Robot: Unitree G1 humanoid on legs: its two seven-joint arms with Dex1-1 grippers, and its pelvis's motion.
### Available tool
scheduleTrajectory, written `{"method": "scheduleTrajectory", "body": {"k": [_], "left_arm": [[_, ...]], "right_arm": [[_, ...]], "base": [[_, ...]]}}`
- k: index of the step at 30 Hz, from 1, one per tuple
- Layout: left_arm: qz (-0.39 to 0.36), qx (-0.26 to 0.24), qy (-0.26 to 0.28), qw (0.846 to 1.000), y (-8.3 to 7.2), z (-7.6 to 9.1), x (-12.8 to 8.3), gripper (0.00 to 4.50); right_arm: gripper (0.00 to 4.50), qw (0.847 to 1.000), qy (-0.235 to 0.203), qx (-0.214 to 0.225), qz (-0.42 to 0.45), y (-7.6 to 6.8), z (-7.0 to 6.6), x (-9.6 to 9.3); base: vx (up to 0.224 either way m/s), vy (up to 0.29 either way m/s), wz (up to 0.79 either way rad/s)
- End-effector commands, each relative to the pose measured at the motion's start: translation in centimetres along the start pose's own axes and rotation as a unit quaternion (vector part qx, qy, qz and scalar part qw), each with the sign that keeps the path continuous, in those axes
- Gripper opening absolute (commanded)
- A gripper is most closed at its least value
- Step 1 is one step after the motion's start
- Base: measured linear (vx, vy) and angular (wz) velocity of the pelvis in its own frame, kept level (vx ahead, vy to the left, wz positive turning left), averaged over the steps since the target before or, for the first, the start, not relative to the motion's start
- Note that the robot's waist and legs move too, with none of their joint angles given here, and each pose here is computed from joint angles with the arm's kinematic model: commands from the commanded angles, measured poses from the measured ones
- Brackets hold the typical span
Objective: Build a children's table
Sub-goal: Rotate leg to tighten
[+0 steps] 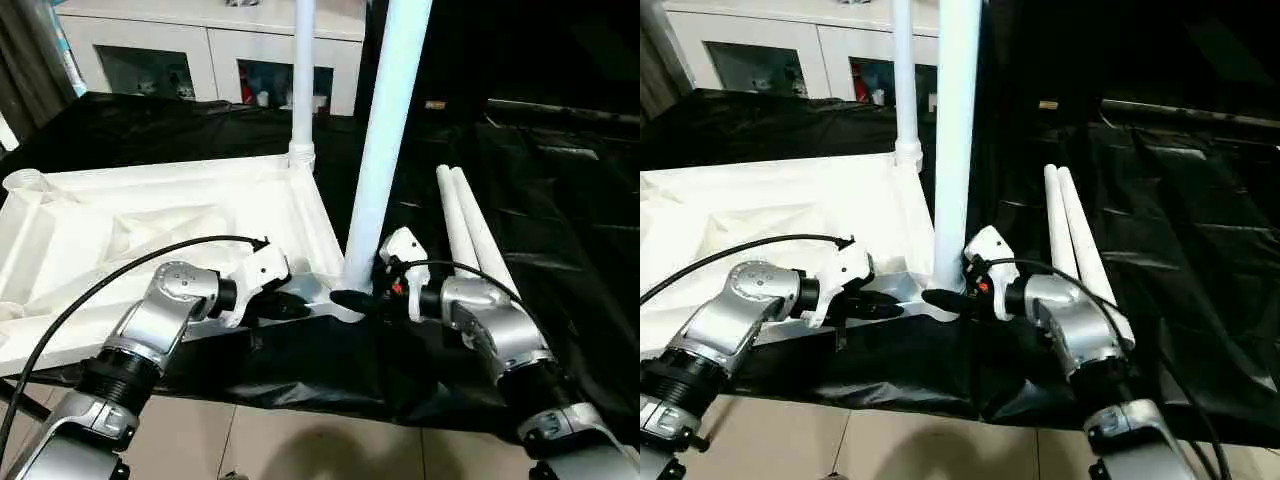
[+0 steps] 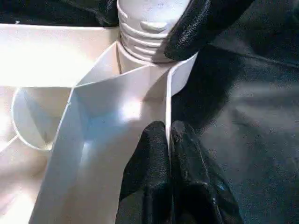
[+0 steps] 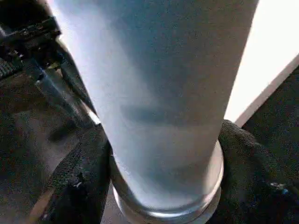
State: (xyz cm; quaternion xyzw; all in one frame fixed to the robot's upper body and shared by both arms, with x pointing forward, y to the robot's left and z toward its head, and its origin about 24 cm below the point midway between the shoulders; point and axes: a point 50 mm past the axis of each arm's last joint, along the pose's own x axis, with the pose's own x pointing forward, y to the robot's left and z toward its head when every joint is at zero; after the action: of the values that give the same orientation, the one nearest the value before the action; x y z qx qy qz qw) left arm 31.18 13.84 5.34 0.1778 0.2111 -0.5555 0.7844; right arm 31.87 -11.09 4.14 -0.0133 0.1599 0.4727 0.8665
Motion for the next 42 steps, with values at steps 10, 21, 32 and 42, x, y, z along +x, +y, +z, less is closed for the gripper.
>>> {"method": "scheduleTrajectory", "body": {"k": [10, 21, 32, 42], "left_arm": [[0.173, -0.048, -0.005, 0.984, 2.2, 2.8, 5.3, 0.0], [0.142, -0.025, -0.015, 0.989, 1.5, 3.4, 6.8, 0.0], [0.155, -0.001, -0.111, 0.982, 2.0, 5.8, 6.3, 0.46], [0.233, -0.003, -0.074, 0.97, 5.2, 5.7, 0.0, 1.19]], "right_arm": [[2.75, 0.941, 0.001, 0.13, -0.311, -1.3, -2.1, 2.4], [3.45, 0.939, -0.049, 0.11, -0.322, -1.3, -0.3, 2.9], [3.88, 0.966, -0.094, 0.027, -0.238, -0.5, 1.6, -2.1], [3.23, 0.98, -0.035, 0.009, -0.197, 0.9, 0.6, -2.0]], "base": [[0.0, 0.0, 0.0], [0.0, 0.0, 0.0], [0.0, 0.0, 0.0], [0.0, 0.0, 0.0]]}}
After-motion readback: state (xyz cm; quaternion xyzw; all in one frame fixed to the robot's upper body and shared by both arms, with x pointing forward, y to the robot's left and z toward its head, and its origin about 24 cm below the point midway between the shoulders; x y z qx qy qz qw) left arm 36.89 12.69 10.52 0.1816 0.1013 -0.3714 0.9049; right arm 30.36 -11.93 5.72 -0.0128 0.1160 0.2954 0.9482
